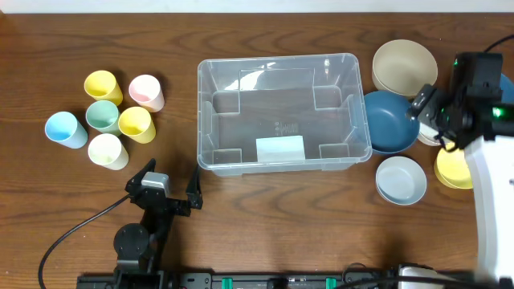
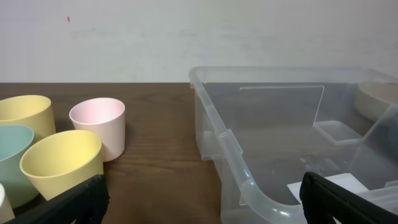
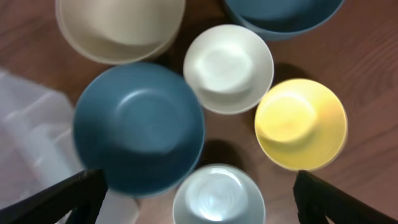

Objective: Pack container
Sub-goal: 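Reach the right gripper to the beige bowl at the back right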

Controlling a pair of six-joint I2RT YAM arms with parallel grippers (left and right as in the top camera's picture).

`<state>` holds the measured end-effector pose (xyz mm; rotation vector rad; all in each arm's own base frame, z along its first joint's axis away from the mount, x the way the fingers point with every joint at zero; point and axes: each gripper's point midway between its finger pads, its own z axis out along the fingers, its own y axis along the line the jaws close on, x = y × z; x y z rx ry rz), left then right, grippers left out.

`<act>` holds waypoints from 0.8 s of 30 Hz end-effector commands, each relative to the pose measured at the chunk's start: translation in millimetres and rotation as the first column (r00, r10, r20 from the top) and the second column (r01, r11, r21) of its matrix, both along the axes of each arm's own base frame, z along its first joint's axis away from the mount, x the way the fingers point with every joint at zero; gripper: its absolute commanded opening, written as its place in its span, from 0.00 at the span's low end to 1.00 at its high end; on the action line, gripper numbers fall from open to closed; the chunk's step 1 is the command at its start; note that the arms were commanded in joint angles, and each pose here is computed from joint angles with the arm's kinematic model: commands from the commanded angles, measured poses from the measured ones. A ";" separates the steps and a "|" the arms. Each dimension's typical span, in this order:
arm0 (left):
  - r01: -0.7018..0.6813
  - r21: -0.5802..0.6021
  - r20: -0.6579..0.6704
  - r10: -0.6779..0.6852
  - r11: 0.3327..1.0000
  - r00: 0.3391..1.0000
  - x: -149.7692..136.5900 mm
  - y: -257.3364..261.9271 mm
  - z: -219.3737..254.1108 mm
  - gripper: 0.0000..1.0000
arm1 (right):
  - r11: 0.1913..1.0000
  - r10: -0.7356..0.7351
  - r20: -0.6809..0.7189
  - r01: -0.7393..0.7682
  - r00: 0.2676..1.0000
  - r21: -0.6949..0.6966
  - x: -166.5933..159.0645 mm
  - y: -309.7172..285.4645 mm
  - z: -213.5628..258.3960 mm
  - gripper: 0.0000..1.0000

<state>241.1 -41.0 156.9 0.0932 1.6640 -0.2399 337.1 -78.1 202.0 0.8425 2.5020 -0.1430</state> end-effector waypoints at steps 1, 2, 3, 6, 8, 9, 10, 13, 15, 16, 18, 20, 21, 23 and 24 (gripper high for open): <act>0.017 0.015 -0.042 -0.016 1.000 0.999 -1.1 -2.8 -15.5 0.98 | 0.995 0.007 0.016 -0.008 1.000 0.095 17.3 -7.2 -12.1 0.96; 0.017 0.015 -0.042 -0.016 1.000 0.999 -1.1 -2.8 -15.6 0.98 | 0.993 0.020 0.024 -0.022 1.000 0.117 23.7 -9.8 -16.8 0.95; 0.017 0.015 -0.042 -0.016 1.000 0.999 -1.1 -2.8 -15.6 0.98 | 0.990 0.024 0.032 -0.028 0.999 0.140 29.8 -14.0 -21.9 0.94; 0.017 0.015 -0.042 -0.016 1.000 0.999 -1.1 -2.8 -15.6 0.98 | 0.981 0.064 0.063 -0.074 0.996 0.179 46.6 -21.4 -33.0 0.93; 0.017 0.015 -0.042 -0.016 1.000 0.999 -1.1 -2.8 -15.6 0.98 | 0.973 0.117 0.092 -0.133 0.989 0.190 60.4 -20.2 -39.4 0.91; 0.017 0.015 -0.042 -0.016 1.000 0.999 -1.1 -2.8 -15.6 0.98 | 0.970 0.136 0.102 -0.153 0.985 0.190 65.5 -19.5 -41.9 0.91; 0.017 0.015 -0.042 -0.016 1.000 0.999 -1.1 -2.8 -15.6 0.98 | 0.965 0.161 0.119 -0.182 0.980 0.191 73.1 -17.4 -44.7 0.90; 0.017 0.015 -0.042 -0.016 1.000 0.999 -1.1 -2.8 -15.6 0.98 | 0.953 0.212 0.158 -0.240 0.964 0.184 92.5 -13.6 -52.8 0.87; 0.017 0.015 -0.042 -0.016 1.000 0.999 -1.1 -2.8 -15.6 0.98 | 0.955 0.211 0.163 -0.239 0.964 0.177 100.9 -16.3 -60.8 0.84; 0.017 0.015 -0.042 -0.016 1.000 0.999 -1.1 -2.8 -15.6 0.98 | 0.955 0.210 0.164 -0.238 0.964 0.177 105.0 -17.7 -66.0 0.82; 0.017 0.015 -0.042 -0.016 1.000 0.999 -1.1 -2.8 -15.5 0.98 | 0.961 0.183 0.151 -0.210 0.971 0.182 109.3 -22.2 -77.4 0.80; 0.017 0.015 -0.042 -0.016 1.000 0.999 -1.1 -2.8 -15.6 0.98 | 0.967 0.145 0.131 -0.169 0.981 0.190 112.4 -27.0 -90.8 0.79; 0.017 0.015 -0.042 -0.016 1.000 0.999 -1.1 -2.8 -15.6 0.98 | 0.968 0.137 0.126 -0.160 0.982 0.194 113.9 -28.0 -95.5 0.79; 0.017 0.015 -0.042 -0.016 1.000 0.999 -1.1 -2.8 -15.6 0.98 | 0.968 0.134 0.126 -0.158 0.983 0.197 119.5 -29.3 -105.7 0.79; 0.017 0.015 -0.042 -0.016 1.000 0.999 -1.1 -2.8 -15.6 0.98 | 0.968 0.135 0.126 -0.158 0.983 0.197 122.2 -29.9 -110.2 0.79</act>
